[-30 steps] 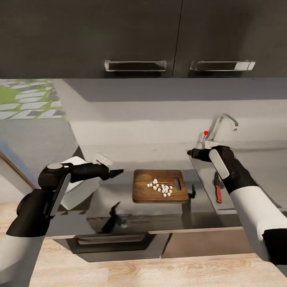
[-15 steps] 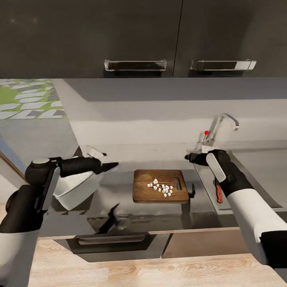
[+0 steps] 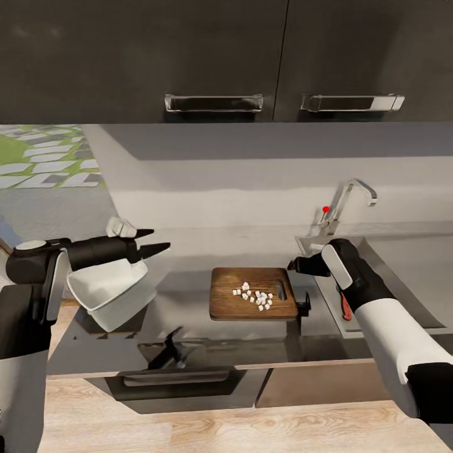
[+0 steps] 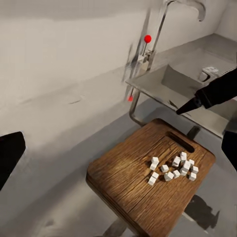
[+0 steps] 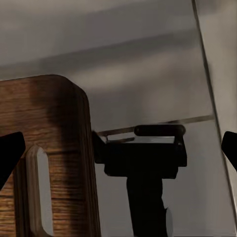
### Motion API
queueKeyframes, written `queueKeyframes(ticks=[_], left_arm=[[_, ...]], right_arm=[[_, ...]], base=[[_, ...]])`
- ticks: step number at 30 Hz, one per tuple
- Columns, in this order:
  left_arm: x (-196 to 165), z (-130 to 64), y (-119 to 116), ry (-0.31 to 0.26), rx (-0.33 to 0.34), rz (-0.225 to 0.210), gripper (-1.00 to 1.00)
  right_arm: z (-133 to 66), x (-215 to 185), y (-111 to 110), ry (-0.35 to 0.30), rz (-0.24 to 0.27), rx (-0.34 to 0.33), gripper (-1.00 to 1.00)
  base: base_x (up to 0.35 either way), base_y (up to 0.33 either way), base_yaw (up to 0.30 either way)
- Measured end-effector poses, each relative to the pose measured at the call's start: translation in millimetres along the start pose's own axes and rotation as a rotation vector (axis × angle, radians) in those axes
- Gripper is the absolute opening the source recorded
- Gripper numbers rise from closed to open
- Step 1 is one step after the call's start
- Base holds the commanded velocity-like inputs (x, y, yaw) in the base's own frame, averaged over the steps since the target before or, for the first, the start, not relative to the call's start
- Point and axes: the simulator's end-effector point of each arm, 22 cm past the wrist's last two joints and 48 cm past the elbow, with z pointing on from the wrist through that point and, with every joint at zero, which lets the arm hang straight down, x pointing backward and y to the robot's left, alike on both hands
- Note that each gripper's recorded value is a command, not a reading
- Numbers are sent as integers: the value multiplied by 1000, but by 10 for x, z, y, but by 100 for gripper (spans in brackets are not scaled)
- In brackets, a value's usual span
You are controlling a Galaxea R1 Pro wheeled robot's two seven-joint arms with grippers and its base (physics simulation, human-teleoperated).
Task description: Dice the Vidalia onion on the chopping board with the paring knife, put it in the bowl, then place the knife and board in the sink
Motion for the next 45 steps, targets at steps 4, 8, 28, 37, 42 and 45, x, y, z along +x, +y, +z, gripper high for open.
queueKeyframes(ticks=[4,8,28,37,42,45], left_arm=[[6,-59,100,0,-45,3,100],[70,-98,88,10,-55,10,100],[836,-41,50,105,-37,-138,100],[925,-49,28,116,-35,-151,100],[924,-47,25,115,-34,-152,100],[924,-46,24,115,-34,-152,100]], right_arm=[[-72,-119,-49,-22,9,-3,100],[-204,-344,-63,-67,21,-10,100],[-167,-369,17,-42,26,-16,100],[-22,-151,297,15,18,-44,100],[46,-31,456,46,15,-62,100],[83,33,477,63,16,-63,100]], base=[[0,0,0],[0,0,0],[0,0,0],[0,0,0],[0,0,0],[0,0,0]])
